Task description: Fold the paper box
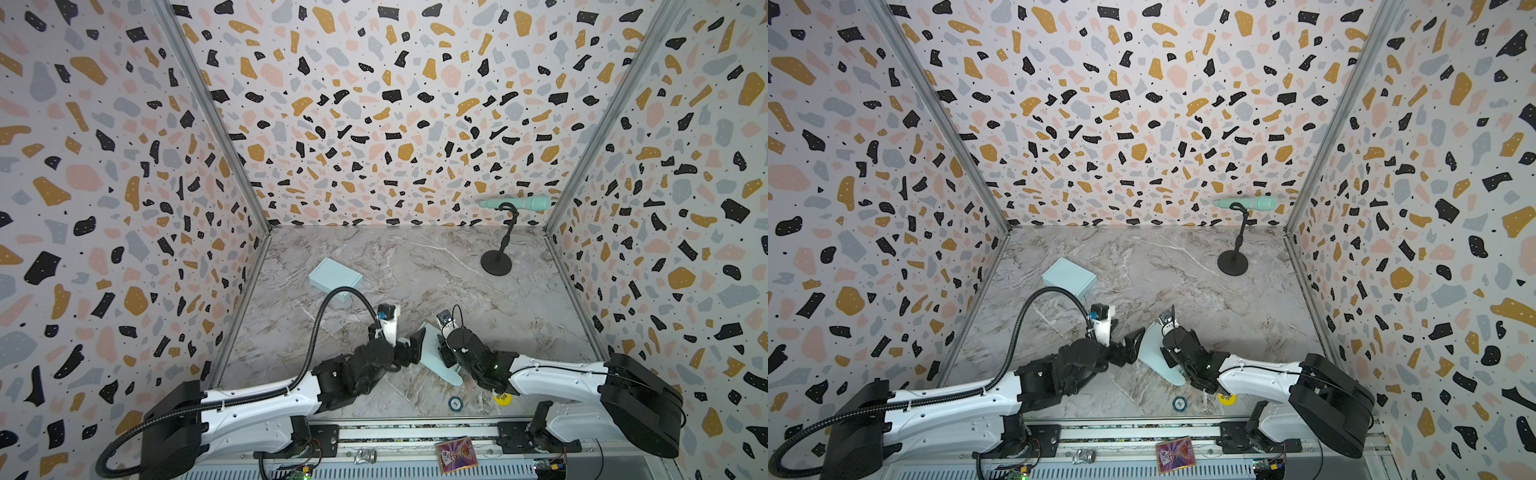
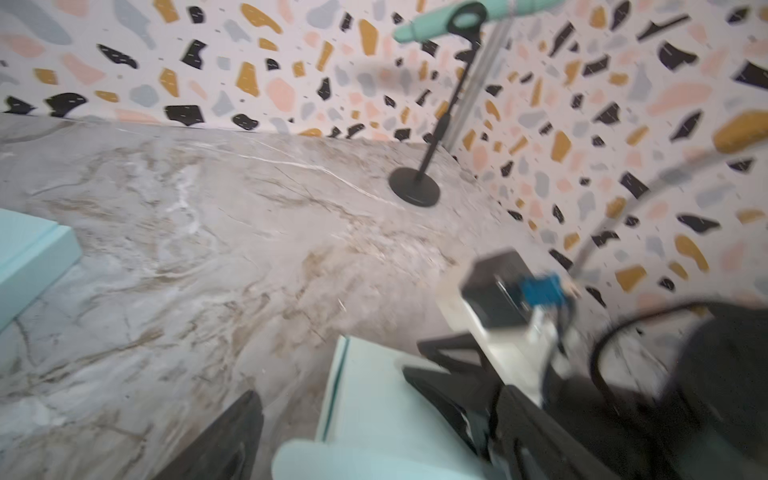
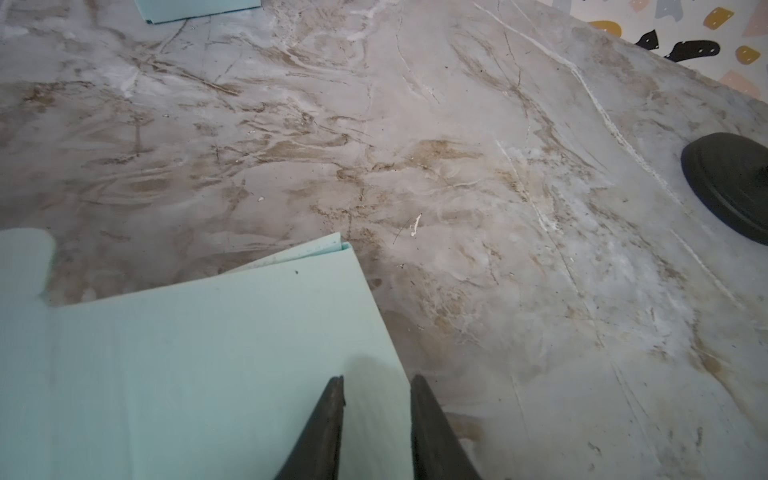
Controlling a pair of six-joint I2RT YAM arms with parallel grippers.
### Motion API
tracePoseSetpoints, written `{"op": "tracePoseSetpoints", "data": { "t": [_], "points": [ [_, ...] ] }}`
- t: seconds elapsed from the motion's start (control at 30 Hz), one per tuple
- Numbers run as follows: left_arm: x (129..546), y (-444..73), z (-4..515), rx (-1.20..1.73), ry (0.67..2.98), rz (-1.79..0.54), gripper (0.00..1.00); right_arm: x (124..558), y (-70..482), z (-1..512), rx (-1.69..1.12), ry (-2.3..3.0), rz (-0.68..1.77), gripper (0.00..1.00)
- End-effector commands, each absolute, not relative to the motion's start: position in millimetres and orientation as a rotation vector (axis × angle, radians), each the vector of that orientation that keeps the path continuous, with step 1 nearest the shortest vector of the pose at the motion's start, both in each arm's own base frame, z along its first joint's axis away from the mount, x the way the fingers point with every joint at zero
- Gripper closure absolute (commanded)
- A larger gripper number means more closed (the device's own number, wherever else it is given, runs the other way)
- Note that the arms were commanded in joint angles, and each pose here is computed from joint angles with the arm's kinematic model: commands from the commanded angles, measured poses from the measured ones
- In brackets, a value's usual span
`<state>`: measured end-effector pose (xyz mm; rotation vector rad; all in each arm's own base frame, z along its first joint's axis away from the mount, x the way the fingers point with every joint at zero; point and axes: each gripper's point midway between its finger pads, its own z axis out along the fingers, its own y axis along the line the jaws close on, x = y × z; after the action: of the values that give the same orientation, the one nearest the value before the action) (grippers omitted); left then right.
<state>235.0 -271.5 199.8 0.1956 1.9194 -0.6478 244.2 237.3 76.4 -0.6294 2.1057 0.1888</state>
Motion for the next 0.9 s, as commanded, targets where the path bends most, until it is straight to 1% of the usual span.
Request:
{"op": "tracePoseSetpoints", "data": {
  "t": [0.0, 0.1, 0.2, 0.37, 0.5, 0.63, 0.7, 0.77, 0.87],
  "points": [
    [245, -275, 173, 0.206, 2.033, -0.660, 0.11, 241, 240, 80, -0.599, 2.091, 0.252, 0.70],
    [254, -294, 168, 0.281, 2.031, -0.668, 0.13, 239, 244, 80, -0.594, 2.091, 0.294, 0.70],
    [257, -312, 145, 0.395, 2.094, -0.630, 0.17, 239, 244, 77, -0.582, 2.106, 0.320, 0.71],
    [254, -308, 107, 0.422, 2.166, -0.580, 0.24, 243, 234, 85, -0.497, 2.102, 0.431, 0.70],
    [250, -302, 86, 0.433, 2.206, -0.557, 0.25, 246, 228, 102, -0.460, 2.078, 0.484, 0.68],
    [245, -298, 67, 0.439, 2.245, -0.550, 0.26, 244, 221, 123, -0.399, 2.094, 0.520, 0.57],
    [242, -295, 60, 0.438, 2.256, -0.546, 0.28, 236, 217, 127, -0.367, 2.147, 0.558, 0.47],
    [241, -293, 56, 0.431, 2.263, -0.549, 0.32, 220, 215, 130, -0.330, 2.199, 0.654, 0.35],
    [239, -292, 50, 0.429, 2.271, -0.556, 0.37, 193, 213, 121, -0.274, 2.283, 0.809, 0.24]
  ]
}}
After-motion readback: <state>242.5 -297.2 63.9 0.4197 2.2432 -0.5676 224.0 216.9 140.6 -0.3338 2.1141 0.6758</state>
